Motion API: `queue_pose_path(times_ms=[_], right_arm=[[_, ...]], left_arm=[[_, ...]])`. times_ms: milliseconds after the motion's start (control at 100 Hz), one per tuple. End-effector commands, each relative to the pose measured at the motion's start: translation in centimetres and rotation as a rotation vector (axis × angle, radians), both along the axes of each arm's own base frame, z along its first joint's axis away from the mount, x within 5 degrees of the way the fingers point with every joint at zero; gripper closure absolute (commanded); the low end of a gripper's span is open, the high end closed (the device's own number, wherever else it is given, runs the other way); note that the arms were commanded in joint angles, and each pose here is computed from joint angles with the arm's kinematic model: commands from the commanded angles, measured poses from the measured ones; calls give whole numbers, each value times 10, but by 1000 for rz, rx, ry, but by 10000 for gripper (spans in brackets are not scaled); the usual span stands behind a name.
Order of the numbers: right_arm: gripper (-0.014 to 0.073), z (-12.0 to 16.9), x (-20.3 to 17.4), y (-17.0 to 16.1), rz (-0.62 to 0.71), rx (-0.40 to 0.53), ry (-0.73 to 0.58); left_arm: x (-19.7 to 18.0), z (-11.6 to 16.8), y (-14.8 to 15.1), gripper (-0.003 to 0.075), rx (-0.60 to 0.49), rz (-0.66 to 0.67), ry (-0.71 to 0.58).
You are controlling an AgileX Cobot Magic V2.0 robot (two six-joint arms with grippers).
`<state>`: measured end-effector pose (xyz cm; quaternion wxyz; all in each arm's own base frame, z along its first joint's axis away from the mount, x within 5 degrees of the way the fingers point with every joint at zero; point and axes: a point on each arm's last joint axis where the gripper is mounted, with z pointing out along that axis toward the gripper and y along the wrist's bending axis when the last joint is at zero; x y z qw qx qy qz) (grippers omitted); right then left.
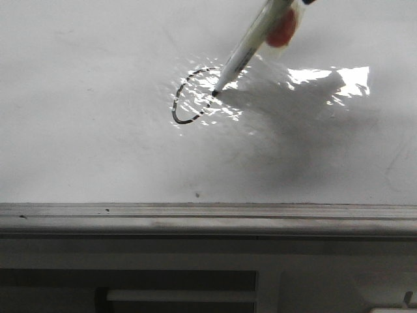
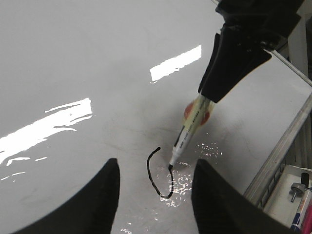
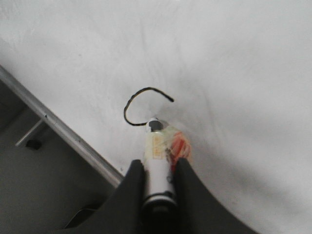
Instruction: Write number 9 on whiteboard
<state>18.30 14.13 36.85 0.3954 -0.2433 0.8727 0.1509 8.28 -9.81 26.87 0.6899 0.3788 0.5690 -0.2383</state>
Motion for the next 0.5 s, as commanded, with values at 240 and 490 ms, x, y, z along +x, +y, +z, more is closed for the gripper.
queue_pose_path(times_ms=[240,490], right_arm=[[645,20,1,-9,-36,-9,-76],[645,-27,-12,2,16,-6,68]], left_arm=[[-1,17,-1,408,-94,-24,-36],[0,14,-1,408,-76,-14,-20]])
